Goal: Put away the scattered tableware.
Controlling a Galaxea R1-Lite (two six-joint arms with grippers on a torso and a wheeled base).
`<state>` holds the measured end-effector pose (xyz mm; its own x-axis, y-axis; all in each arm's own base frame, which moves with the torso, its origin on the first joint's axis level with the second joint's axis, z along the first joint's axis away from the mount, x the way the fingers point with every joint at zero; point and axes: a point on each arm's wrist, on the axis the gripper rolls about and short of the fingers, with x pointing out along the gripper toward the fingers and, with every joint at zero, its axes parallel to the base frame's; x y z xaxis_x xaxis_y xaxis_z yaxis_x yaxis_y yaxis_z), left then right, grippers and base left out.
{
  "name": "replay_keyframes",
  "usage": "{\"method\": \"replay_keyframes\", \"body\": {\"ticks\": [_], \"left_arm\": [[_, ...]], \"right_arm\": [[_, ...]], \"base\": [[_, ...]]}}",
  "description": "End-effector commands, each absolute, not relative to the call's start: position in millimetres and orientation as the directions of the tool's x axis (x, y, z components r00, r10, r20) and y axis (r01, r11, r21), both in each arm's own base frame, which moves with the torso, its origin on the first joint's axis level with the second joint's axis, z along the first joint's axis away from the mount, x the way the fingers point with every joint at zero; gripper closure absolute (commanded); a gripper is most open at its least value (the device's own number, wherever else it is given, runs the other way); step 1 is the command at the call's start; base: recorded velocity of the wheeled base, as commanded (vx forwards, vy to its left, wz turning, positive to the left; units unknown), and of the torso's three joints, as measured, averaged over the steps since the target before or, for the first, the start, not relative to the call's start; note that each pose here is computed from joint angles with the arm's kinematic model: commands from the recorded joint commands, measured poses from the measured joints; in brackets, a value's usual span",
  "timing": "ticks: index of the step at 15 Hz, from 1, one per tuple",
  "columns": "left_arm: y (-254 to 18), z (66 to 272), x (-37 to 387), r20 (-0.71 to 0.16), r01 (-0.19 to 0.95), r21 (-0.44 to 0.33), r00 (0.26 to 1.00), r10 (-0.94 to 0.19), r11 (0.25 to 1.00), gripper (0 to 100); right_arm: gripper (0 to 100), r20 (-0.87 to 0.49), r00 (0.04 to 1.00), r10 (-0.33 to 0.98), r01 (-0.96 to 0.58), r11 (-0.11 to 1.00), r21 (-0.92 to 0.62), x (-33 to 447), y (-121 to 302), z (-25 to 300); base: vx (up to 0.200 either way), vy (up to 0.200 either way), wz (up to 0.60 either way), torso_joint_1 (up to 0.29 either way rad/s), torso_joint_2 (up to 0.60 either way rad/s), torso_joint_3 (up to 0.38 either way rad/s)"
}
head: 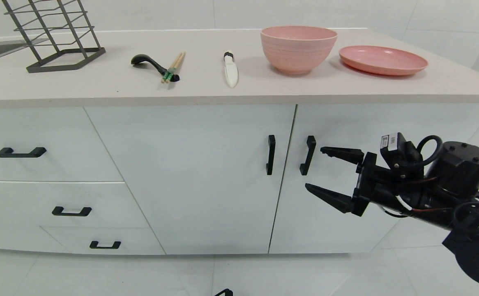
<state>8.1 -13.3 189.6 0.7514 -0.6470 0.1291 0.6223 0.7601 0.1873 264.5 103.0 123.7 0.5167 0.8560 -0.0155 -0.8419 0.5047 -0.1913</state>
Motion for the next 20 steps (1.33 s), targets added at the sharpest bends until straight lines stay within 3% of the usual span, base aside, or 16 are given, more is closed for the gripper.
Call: {"method": "replay_keyframes", "body": {"ticks": [1, 6, 9, 14, 20], "left_arm": [[-21.6, 201.4, 49.1, 0.078, 0.697, 0.166, 0.696, -0.714, 0.697, 0], [-34.1, 203.2, 104.7, 0.075, 0.801, 0.204, 0.56, -0.825, 0.563, 0], [-42.2, 198.4, 133.8, 0.042, 0.87, 0.187, 0.456, -0.889, 0.456, 0], [-77.4, 190.0, 173.3, 0.044, 0.928, 0.194, 0.315, -0.948, 0.318, 0], [-105.3, 179.0, 203.6, 0.05, 0.943, 0.196, 0.265, -0.963, 0.269, 0]], "right_arm": [[0, -0.019, 0.514, 0.858, -0.844, 0.502, -0.188, 270.9, 105.8, 120.1], [0, -0.02, 0.516, 0.856, -0.843, 0.504, -0.187, 273.0, 105.6, 119.1], [0, -0.017, 0.518, 0.855, -0.842, 0.506, -0.189, 273.4, 105.3, 119.5], [0, -0.017, 0.519, 0.854, -0.841, 0.507, -0.189, 274.0, 105.0, 119.4], [0, -0.023, 0.514, 0.858, -0.845, 0.501, -0.184, 276.3, 107.7, 116.4]], "base": [[0.0, 0.0, 0.0, 0.0, 0.0, 0.0], [0.0, 0.0, 0.0, 0.0, 0.0, 0.0], [0.0, 0.0, 0.0, 0.0, 0.0, 0.0], [0.0, 0.0, 0.0, 0.0, 0.0, 0.0], [0.0, 0.0, 0.0, 0.0, 0.0, 0.0]]}}
